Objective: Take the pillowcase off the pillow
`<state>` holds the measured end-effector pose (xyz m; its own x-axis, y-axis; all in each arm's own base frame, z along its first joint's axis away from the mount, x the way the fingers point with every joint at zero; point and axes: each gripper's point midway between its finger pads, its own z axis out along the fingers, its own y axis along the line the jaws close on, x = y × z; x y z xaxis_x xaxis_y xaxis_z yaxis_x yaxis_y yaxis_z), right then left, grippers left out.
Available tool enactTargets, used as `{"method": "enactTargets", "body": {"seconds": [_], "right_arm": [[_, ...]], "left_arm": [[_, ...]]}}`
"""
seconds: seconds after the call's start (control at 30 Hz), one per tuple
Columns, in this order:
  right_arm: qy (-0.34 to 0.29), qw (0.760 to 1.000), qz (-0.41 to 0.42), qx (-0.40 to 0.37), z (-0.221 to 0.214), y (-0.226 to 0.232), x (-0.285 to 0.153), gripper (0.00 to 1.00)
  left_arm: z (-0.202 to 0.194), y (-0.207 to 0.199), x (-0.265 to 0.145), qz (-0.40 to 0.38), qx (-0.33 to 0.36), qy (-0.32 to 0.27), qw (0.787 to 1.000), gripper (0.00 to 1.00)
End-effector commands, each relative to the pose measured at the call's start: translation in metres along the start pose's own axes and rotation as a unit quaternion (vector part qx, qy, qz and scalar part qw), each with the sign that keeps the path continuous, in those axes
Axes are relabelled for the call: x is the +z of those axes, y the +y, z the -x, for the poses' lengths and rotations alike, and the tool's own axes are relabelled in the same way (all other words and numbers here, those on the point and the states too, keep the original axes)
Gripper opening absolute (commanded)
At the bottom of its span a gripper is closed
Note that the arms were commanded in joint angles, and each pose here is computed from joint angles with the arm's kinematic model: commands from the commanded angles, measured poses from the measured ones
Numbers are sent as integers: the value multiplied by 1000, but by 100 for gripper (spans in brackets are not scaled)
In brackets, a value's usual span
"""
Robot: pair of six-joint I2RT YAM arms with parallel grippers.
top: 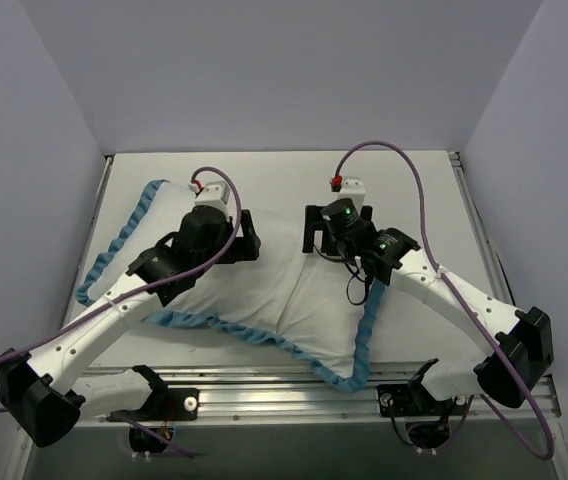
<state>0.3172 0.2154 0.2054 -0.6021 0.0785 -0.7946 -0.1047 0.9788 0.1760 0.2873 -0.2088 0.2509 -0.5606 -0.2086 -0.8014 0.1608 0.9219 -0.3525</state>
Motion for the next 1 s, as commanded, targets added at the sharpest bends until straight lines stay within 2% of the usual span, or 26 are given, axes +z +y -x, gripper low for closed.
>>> {"method": "enactTargets", "body": {"seconds": [0.0, 0.13, 0.3, 0.57, 0.63, 0.73, 0.8, 0.83, 0.87, 0.9, 0.97], "right_arm": [[21, 999, -26, 13, -24, -17, -3, 89], [41, 998, -38, 18, -49, -28, -1, 87], [54, 993, -99, 20, -79, -70, -10, 80], [68, 984, -154, 62, -112, -120, -24, 63], [71, 982, -160, 72, -120, -128, -24, 56], [80, 982, -142, 97, -128, -127, -20, 48], [85, 985, -98, 110, -130, -112, -12, 41], [85, 987, -76, 112, -130, -105, -9, 31], [73, 990, -42, 116, -129, -94, -2, 27], [87, 990, 6, 112, -133, -77, -1, 19], [75, 988, 66, 116, -129, -56, 3, 12]], "left_arm": [[-10, 2, 22, 15, 13, 0, 1000, 94], [-43, 25, 42, 63, -6, 22, 998, 94], [-82, 62, 52, 129, -18, 56, 990, 94], [-116, 98, 55, 170, -59, 79, 980, 94], [-125, 106, 53, 177, -65, 86, 978, 94], [-128, 109, 49, 174, -70, 87, 978, 94], [-123, 106, 46, 163, -72, 81, 981, 94], [-122, 104, 45, 155, -68, 80, 982, 94], [-116, 98, 42, 140, -67, 74, 985, 94], [-114, 94, 40, 125, -55, 73, 988, 94], [-101, 74, 34, 76, -48, 64, 994, 94]]}}
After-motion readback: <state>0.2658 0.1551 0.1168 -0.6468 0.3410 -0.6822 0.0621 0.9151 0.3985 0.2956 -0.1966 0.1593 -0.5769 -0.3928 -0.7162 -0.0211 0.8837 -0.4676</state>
